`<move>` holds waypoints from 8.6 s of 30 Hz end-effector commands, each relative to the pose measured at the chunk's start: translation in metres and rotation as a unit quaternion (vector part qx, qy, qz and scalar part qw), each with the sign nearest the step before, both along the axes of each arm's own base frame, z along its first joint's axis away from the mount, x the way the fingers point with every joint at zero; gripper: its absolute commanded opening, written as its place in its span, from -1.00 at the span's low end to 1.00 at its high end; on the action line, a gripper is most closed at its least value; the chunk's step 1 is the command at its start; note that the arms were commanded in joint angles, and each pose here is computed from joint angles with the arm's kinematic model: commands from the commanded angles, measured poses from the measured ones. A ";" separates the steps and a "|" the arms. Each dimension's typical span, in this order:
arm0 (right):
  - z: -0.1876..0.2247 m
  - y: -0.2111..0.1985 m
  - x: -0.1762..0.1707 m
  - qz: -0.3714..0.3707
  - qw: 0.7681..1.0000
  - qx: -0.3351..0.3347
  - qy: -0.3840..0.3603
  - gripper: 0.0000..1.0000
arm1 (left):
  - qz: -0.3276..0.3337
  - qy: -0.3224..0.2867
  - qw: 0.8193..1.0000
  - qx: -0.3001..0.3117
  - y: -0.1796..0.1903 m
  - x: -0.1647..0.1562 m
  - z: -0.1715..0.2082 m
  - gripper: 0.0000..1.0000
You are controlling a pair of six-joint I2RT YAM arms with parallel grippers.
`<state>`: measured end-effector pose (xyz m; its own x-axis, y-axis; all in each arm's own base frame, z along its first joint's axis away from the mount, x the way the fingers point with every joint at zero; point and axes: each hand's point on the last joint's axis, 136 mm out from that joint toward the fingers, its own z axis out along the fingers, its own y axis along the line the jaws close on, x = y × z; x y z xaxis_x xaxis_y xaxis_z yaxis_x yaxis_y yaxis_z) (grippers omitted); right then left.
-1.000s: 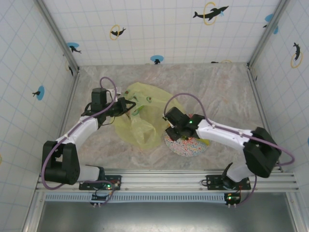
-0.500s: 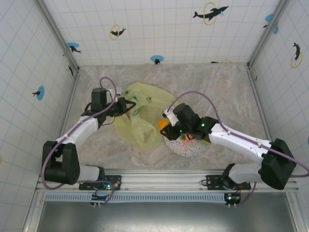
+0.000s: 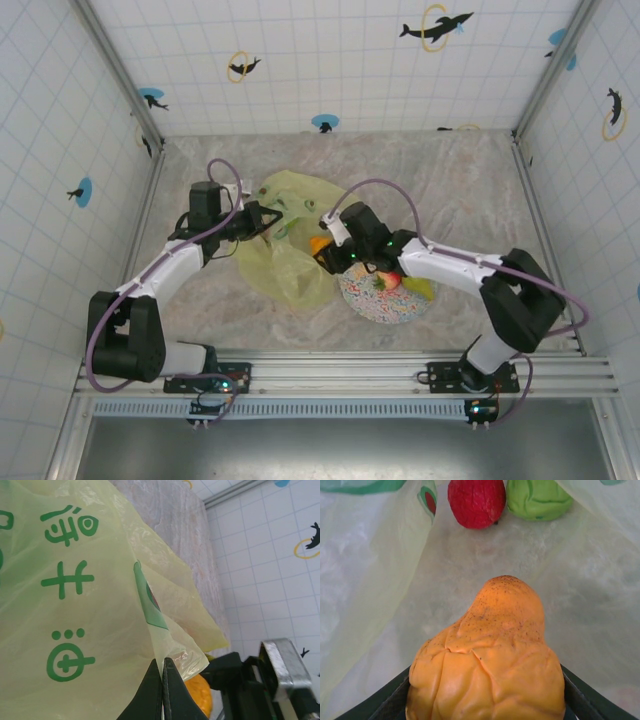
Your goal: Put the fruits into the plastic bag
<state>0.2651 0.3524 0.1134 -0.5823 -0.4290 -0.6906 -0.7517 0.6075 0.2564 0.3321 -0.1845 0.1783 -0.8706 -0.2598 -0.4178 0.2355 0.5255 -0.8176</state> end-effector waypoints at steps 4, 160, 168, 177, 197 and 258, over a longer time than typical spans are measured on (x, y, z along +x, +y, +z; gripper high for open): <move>0.018 0.039 0.027 -0.012 0.997 0.077 -0.029 0.18 | -0.014 -0.032 0.999 -0.024 -0.003 -0.003 0.020 -1.00; -0.056 -0.125 -0.043 -0.073 0.955 -0.286 -0.010 -0.12 | -0.005 -0.009 1.000 -0.012 -0.001 0.000 0.008 -1.00; 0.000 -0.093 -0.050 -0.051 0.992 -0.114 -0.028 -0.19 | -0.005 -0.008 1.000 -0.013 -0.001 0.000 0.008 -1.00; 0.046 -0.034 -0.015 -0.043 0.997 0.031 -0.064 -0.23 | -0.005 -0.009 1.000 -0.013 -0.001 -0.001 0.008 -1.00; 0.001 0.066 0.040 -0.080 0.985 0.151 0.015 -0.22 | -0.008 -0.010 1.000 -0.020 -0.003 -0.002 0.011 -1.00; 0.058 -0.017 -0.002 -0.085 0.988 0.118 -0.042 0.54 | -0.003 -0.013 1.000 -0.011 -0.001 0.000 0.010 -1.00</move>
<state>0.2711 0.3467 0.1658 -0.5932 -0.1195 -0.7961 -0.6444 0.6633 0.3805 0.3305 -0.1863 0.1859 -0.8664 -0.2672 -0.4218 0.2484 0.5020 -0.8284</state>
